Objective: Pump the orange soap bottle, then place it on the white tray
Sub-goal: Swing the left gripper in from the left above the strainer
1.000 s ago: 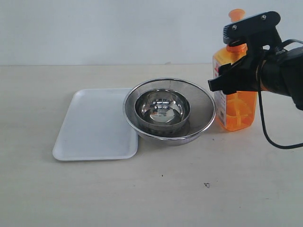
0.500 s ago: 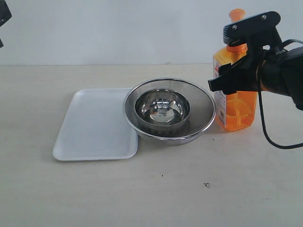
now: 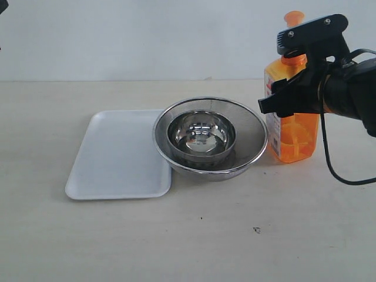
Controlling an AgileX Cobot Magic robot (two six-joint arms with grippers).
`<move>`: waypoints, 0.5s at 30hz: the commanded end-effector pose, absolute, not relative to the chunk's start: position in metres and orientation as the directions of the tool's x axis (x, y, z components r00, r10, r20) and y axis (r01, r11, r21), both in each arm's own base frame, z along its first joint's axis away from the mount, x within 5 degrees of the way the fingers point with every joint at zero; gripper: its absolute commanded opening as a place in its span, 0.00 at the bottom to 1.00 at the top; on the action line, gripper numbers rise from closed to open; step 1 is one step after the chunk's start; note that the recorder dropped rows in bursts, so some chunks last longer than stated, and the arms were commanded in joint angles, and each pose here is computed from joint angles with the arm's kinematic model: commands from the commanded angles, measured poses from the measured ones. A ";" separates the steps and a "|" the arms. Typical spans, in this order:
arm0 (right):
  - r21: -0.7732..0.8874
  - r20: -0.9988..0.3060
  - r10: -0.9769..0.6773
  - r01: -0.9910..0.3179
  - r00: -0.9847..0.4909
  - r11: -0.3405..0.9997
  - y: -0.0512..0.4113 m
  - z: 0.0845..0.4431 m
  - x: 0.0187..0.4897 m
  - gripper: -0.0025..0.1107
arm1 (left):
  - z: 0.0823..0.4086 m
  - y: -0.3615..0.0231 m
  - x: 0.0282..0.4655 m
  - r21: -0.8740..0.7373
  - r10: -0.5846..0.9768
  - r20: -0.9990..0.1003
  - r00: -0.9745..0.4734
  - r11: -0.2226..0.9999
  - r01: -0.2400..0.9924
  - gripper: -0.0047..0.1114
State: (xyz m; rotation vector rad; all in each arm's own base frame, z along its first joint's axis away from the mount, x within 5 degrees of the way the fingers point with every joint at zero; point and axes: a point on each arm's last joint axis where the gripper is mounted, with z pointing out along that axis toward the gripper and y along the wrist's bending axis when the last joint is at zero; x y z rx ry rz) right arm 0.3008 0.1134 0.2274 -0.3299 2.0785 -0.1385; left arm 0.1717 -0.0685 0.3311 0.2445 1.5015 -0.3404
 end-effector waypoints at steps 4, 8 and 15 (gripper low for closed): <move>-0.214 -0.819 -0.286 -0.198 -0.497 0.957 0.115 0.221 0.299 0.02 | 0.335 -0.076 0.183 -0.012 -0.043 -0.996 0.075 0.924 0.383 0.08; -0.214 -0.819 -0.286 -0.198 -0.497 0.957 0.115 0.221 0.299 0.02 | 0.334 -0.093 0.207 0.038 0.019 -0.999 0.048 0.893 0.449 0.08; -0.217 -0.819 -0.288 -0.197 -0.497 0.956 0.115 0.222 0.299 0.02 | 0.349 -0.131 0.250 0.098 0.074 -0.995 0.063 0.776 0.623 0.08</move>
